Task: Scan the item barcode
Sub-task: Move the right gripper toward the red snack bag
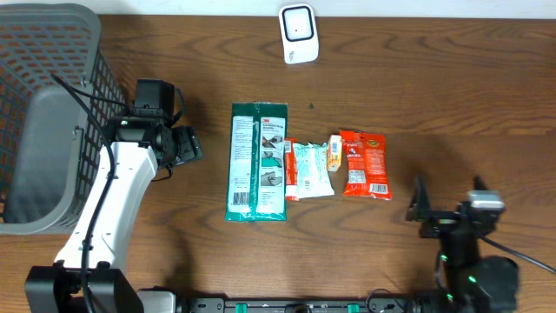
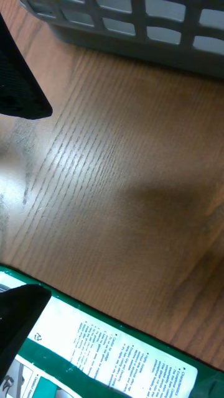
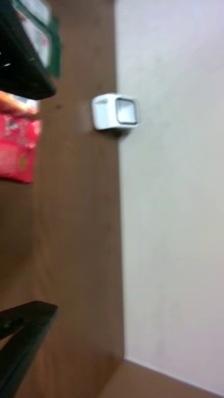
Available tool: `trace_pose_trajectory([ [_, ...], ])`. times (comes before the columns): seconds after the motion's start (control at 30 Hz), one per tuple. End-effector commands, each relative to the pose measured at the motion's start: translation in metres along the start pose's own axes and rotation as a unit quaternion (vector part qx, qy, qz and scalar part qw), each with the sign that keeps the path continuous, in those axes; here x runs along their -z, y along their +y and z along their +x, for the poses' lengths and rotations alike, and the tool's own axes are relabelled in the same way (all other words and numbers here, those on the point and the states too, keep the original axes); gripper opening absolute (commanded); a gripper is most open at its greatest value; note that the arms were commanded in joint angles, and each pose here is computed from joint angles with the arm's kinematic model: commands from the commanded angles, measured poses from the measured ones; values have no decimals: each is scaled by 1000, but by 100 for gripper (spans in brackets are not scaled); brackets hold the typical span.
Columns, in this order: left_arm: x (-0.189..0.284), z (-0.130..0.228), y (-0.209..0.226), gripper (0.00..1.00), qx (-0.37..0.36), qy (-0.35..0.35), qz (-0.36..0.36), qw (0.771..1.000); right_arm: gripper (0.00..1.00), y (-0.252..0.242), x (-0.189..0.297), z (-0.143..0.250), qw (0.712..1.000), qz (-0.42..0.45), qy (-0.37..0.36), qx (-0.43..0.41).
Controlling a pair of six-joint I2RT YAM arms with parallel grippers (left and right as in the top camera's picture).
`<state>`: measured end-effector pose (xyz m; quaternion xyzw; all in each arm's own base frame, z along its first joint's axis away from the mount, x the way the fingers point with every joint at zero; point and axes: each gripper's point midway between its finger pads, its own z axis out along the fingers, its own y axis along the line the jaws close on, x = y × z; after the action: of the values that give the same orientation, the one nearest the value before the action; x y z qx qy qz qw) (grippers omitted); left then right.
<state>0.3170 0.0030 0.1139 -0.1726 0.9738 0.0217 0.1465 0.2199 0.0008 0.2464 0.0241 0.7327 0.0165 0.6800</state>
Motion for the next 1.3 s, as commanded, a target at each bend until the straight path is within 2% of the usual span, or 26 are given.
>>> trace_pose_trajectory([
  [0.0, 1, 0, 1, 86, 6, -1, -1, 1000, 99, -2, 13, -53, 1000, 11, -5, -15],
  [0.1, 1, 0, 1, 86, 6, -1, -1, 1000, 99, 1, 14, -79, 1000, 11, 26, -13],
  [0.23, 1, -3, 0, 86, 7, -6, 1, 1000, 99, 14, 9, -97, 990, -14, 139, -10],
  [0.3, 1, -2, 0, 86, 7, -6, 1, 1000, 99, 14, 7, -95, 976, -8, 216, -8],
  [0.5, 1, -3, 0, 86, 7, -6, 1, 1000, 99, 18, -5, -93, 927, -5, 375, -8],
  [0.77, 1, -2, 0, 86, 7, -5, 1, 1000, 98, 53, -45, -76, 885, -86, 455, -50],
  [0.83, 1, -2, 0, 86, 7, -6, 1, 1000, 72, 51, -49, -70, 879, -81, 467, -48],
  [0.87, 1, -2, 0, 86, 7, -6, 1, 1000, 48, 51, -52, -65, 875, -85, 475, -40],
  [0.93, 1, -2, 0, 86, 7, -6, 1, 1000, 40, 51, -55, -59, 870, -85, 484, -39],
  [0.97, 1, -2, 0, 86, 7, -6, 1, 1000, 31, 52, -56, -49, 861, -92, 499, -32],
  [1.03, 1, -2, 0, 86, 7, -6, 1, 1000, 21, 53, -56, -36, 846, -102, 523, -28],
  [1.2, 1, -2, 0, 86, 7, -6, 1, 1000, 24, 57, -63, -4, 815, -113, 567, -40],
  [1.27, 1, -2, 0, 86, 7, -6, 1, 1000, 39, 56, -68, 17, 799, -109, 590, -43],
])
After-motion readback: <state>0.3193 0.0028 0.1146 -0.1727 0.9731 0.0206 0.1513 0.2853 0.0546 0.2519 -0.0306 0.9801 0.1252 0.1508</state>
